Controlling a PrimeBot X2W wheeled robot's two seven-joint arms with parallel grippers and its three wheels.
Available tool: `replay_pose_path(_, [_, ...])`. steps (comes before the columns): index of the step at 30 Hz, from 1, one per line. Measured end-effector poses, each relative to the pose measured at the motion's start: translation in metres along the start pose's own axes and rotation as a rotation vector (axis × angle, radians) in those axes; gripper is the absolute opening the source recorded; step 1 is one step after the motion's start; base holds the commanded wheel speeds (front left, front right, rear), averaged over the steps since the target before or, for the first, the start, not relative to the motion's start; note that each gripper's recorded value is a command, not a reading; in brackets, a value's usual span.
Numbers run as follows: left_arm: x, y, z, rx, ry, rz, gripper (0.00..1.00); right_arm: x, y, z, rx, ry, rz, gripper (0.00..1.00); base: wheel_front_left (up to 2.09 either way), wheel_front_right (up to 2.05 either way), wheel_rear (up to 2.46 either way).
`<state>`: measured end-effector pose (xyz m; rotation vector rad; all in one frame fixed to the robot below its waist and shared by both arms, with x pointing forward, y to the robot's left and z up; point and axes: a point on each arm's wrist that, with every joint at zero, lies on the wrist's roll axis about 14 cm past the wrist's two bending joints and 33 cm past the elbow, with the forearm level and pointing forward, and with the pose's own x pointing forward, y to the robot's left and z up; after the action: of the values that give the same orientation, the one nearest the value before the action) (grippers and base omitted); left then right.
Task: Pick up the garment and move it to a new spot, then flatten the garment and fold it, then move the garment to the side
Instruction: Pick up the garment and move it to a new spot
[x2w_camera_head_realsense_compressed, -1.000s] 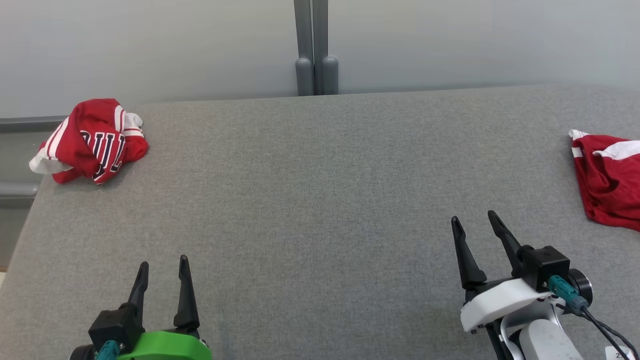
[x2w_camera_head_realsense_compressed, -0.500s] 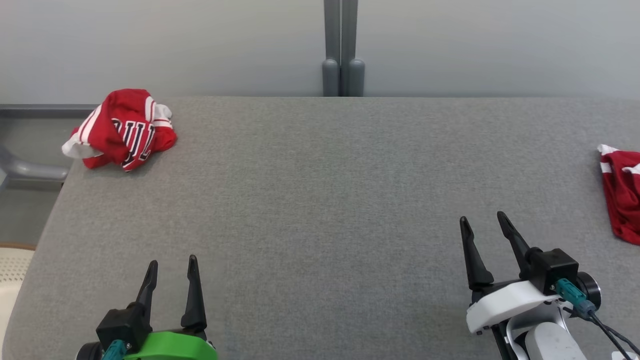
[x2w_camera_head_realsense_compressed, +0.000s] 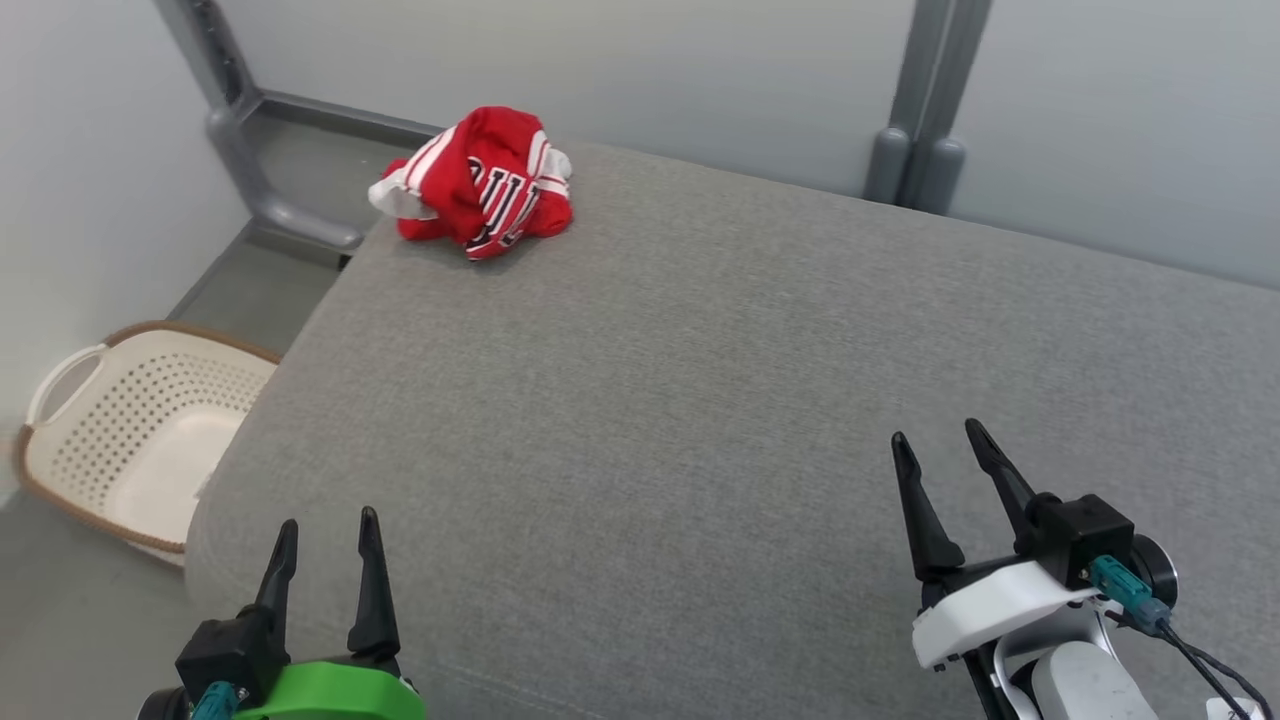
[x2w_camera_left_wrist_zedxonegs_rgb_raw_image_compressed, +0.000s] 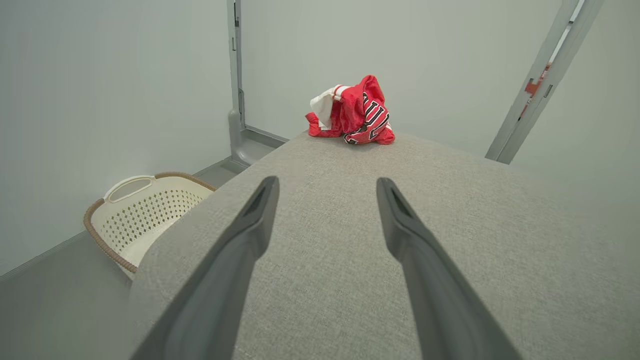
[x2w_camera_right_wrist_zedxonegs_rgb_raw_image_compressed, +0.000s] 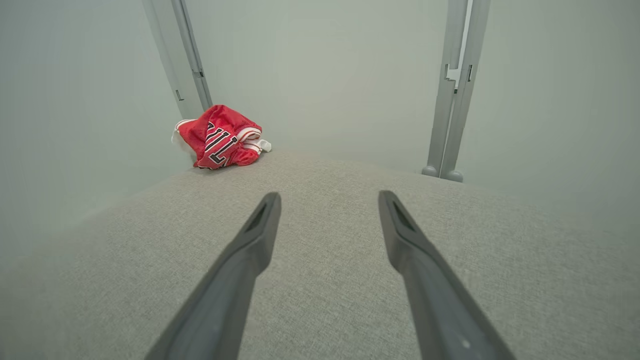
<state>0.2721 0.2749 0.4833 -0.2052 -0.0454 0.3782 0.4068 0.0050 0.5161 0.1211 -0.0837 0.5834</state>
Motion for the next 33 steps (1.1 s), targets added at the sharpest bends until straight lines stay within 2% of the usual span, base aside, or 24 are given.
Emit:
replay_pose_path(6, [-0.027, 0.043, 0.005, -0.002, -0.017, 0.143, 1.00, 0.026, 0.049, -0.003, 0.020, 0.001, 0.152, 1.00, 0.00, 0.00, 0.00])
replay_pose_path(10, [-0.036, 0.058, 0.011, -0.015, -0.034, 0.201, 1.00, 0.035, 0.066, -0.005, 0.028, 0.005, 0.204, 1.00, 0.00, 0.00, 0.00])
replay_pose_path(20, [-0.032, 0.065, 0.010, 0.006, -0.017, 0.210, 1.00, 0.042, 0.057, -0.013, 0.028, 0.012, 0.187, 1.00, 0.00, 0.00, 0.00])
replay_pose_path(24, [-0.006, 0.065, 0.030, 0.066, -0.061, 0.171, 1.00, 0.049, 0.047, -0.010, 0.011, -0.007, 0.168, 1.00, 0.00, 0.00, 0.00])
replay_pose_path(26, [0.012, 0.061, 0.042, 0.127, -0.078, 0.118, 1.00, 0.052, 0.042, -0.008, 0.002, -0.018, 0.158, 1.00, 0.00, 0.00, 0.00])
replay_pose_path(28, [0.036, 0.055, 0.057, 0.201, -0.093, 0.063, 1.00, 0.055, 0.035, -0.007, -0.005, -0.026, 0.146, 1.00, 0.00, 0.00, 0.00])
replay_pose_path(33, [0.105, 0.031, 0.105, 0.298, -0.158, -0.037, 1.00, 0.064, 0.013, -0.004, -0.027, -0.046, 0.102, 1.00, 0.00, 0.00, 0.00])
